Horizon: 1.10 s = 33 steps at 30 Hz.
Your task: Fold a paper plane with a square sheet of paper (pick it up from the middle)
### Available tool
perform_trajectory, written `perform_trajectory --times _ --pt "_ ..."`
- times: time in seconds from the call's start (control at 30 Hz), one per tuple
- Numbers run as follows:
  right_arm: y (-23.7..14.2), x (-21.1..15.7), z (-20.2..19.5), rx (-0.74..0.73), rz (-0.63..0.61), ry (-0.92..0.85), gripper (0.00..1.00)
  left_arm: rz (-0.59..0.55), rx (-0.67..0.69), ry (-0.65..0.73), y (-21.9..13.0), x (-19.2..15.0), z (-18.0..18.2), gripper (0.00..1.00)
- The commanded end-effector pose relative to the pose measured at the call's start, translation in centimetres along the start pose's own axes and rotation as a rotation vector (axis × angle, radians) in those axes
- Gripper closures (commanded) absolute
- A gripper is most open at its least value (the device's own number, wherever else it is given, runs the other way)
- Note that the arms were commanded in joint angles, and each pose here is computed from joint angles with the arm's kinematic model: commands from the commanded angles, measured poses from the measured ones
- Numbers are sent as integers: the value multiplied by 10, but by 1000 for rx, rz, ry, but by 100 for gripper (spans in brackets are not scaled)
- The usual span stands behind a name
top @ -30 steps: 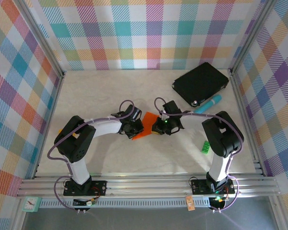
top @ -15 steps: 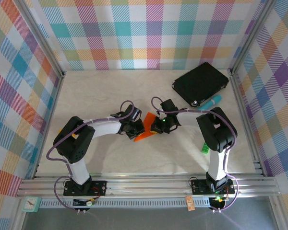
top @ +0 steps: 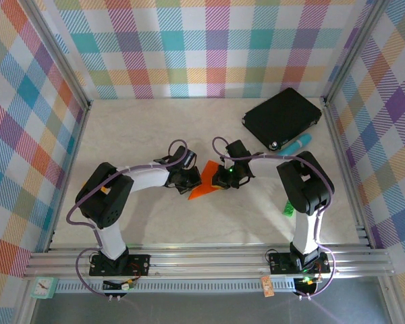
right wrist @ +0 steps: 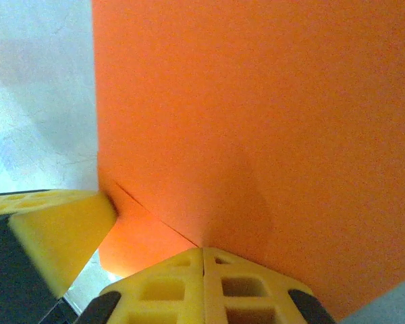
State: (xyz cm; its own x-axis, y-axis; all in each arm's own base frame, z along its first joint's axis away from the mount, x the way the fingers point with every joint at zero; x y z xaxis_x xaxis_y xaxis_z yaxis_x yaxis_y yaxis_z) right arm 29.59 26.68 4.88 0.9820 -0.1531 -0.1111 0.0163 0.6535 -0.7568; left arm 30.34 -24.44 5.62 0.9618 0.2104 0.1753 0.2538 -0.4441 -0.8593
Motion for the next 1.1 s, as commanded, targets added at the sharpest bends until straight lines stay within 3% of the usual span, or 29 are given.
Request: perform_trajectory --times 0.0,0.23,0.4,0.67,1.07 --pt "-15 -4 7 30 -20 -13 90 41 58 -15 9 -3 14 100" --pt "-49 -2 -6 74 -183 94 61 72 71 -88 20 -17 31 100" --pt "-48 -6 -23 49 -172 225 60 82 37 -165 24 -24 37 100" --pt "-38 2 -18 58 -139 254 62 72 -64 -302 22 -26 45 100" --pt "-29 10 -16 53 -132 275 69 71 -49 -329 22 -28 52 100"
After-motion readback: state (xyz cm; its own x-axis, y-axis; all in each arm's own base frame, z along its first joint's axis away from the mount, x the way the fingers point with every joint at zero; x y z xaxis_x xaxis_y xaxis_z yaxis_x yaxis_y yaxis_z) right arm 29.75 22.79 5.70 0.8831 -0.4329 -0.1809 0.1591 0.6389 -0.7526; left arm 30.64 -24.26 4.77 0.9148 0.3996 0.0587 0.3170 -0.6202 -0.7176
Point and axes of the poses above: each hand's point on the last joint's axis, 136 mm out from that joint toward the fingers, its own y axis out along the fingers, its own z axis along the line the jaws close on, x = y × z, the point moved 4 cm from there along -y, back along the fingers, and after that the axes turned 11 degrees about y, right-handed, at the moved point
